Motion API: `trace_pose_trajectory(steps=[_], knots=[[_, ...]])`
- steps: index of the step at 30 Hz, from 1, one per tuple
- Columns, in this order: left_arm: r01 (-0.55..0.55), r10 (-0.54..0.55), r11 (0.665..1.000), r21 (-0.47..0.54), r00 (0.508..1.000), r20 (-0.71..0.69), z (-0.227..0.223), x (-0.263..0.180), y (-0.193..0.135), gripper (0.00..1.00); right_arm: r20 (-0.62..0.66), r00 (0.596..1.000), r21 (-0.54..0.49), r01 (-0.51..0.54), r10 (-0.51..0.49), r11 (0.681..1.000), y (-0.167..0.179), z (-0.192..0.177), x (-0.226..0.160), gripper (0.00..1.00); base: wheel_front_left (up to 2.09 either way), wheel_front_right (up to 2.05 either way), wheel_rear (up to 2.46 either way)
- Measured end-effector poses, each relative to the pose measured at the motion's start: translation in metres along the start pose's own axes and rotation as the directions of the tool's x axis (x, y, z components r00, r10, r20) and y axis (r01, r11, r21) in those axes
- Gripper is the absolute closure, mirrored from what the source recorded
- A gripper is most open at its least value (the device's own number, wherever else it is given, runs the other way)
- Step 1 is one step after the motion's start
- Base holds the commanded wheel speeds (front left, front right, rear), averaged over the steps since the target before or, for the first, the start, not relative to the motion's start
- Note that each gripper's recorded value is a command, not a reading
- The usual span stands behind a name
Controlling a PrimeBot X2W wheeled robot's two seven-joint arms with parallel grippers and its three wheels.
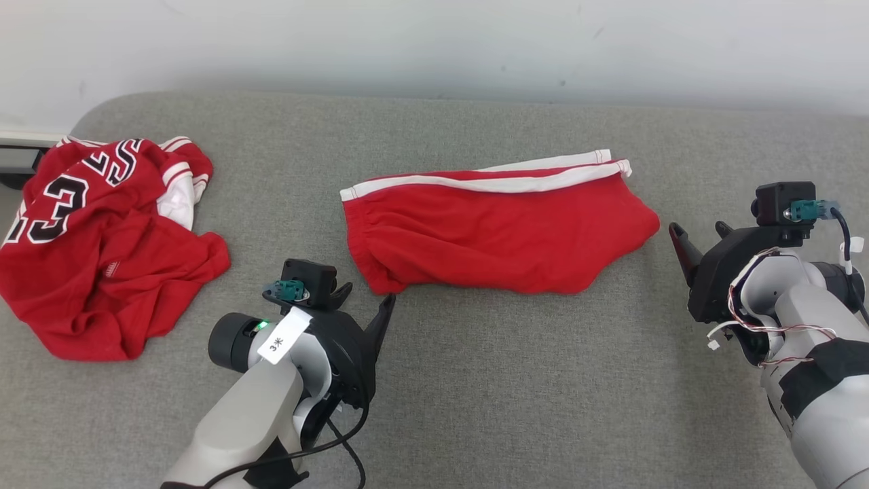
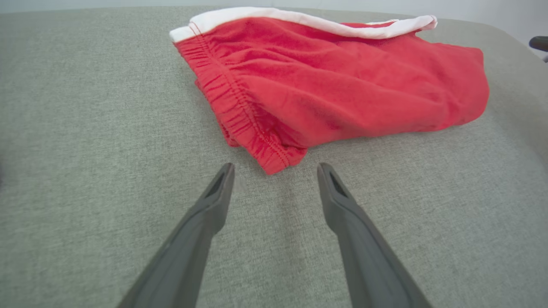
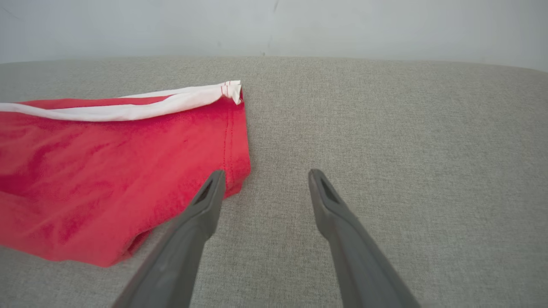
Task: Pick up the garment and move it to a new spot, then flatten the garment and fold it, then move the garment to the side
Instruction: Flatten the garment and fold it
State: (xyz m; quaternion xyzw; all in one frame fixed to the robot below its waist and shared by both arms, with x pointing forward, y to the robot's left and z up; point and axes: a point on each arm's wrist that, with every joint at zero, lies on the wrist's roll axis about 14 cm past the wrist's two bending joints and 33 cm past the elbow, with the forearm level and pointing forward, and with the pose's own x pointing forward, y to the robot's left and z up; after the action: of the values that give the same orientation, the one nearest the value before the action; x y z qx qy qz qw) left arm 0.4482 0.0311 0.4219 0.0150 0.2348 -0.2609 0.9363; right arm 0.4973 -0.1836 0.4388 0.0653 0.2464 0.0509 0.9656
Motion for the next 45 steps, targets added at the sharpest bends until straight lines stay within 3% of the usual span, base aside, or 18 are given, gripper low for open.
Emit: trace_pose_trajectory(steps=[14, 28, 40, 45], knots=[[0.01, -0.009, 1.0, 0.002, 0.999, -0.032, -0.009, 0.014, 0.006, 0.0, -0.095, 0.995, 0.079, -0.009, 0.017, 0.997, 0.008, -0.034, 0.02, 0.0, 0.0, 0.0, 0.0], [0.003, -0.003, 1.0, 0.007, 1.0, -0.011, -0.004, 0.009, 0.009, 0.0, -0.03, 0.999, 0.121, 0.016, -0.013, 0.992, 0.009, -0.017, 0.021, 0.0, 0.0, 0.0, 0.0], [0.043, -0.043, 0.999, 0.024, 0.999, -0.021, -0.006, 0.022, 0.004, 0.0, -0.056, 0.998, 0.169, 0.024, -0.014, 0.985, 0.02, -0.017, 0.043, 0.0, 0.0, 0.0, 0.0], [0.049, -0.049, 0.998, 0.025, 0.999, -0.022, -0.006, 0.029, 0.007, 0.0, -0.128, 0.991, 0.179, 0.048, -0.025, 0.983, 0.017, -0.039, 0.05, 0.0, 0.0, 0.0, 0.0]])
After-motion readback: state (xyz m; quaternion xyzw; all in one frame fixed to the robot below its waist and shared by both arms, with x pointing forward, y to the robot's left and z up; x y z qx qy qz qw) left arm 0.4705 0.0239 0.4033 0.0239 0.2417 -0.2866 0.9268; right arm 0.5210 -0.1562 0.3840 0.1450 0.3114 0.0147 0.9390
